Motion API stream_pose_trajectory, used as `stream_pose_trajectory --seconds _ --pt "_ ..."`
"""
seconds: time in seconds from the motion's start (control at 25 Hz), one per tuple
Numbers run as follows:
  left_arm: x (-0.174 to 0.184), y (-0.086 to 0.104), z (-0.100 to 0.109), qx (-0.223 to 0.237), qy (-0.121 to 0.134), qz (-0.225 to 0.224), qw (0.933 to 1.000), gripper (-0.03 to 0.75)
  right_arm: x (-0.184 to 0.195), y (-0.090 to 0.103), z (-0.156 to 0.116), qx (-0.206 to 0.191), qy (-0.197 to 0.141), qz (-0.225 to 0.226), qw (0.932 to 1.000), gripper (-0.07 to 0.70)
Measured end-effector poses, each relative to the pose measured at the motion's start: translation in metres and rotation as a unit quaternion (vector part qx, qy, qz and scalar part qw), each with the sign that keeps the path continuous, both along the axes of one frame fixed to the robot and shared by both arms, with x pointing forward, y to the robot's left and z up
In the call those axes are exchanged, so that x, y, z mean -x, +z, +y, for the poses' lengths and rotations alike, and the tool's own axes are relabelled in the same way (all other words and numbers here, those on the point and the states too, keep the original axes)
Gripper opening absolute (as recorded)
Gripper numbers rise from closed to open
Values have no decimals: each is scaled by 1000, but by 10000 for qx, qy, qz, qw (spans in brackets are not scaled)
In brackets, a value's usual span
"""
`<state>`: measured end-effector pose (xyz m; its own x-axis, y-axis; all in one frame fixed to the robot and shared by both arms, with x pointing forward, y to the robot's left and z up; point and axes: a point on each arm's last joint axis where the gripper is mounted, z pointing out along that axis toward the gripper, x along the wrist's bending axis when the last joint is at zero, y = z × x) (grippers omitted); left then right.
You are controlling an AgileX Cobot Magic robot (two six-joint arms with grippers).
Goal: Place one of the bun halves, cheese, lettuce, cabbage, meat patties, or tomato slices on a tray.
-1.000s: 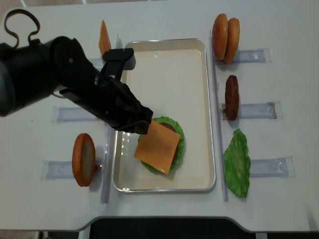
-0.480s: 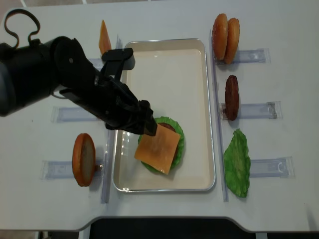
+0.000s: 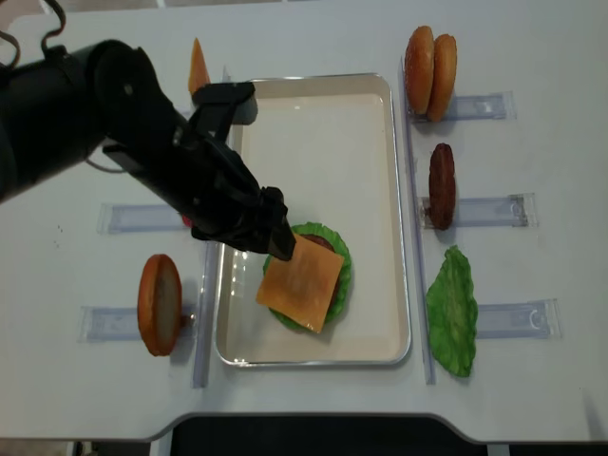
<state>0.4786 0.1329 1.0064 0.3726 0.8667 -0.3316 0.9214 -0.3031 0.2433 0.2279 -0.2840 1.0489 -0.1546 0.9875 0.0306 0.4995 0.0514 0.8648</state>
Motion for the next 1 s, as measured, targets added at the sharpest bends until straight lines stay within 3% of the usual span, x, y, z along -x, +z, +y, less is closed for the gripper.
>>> stream_pose_trajectory --seconds 0.4,0.64,0.84,1.0 --pt "0 38 10 -934 -150 564 9939 579 0 0 0 -3 2 0 10000 478" --pt "1 58 14 -945 -47 292 9951 579 0 0 0 -3 2 0 10000 478" --pt "-1 59 18 -1122 -50 164 9935 579 0 0 0 -3 2 0 10000 478" --pt "-7 65 35 -1275 200 -7 9916 579 0 0 0 -4 2 -2 10000 478"
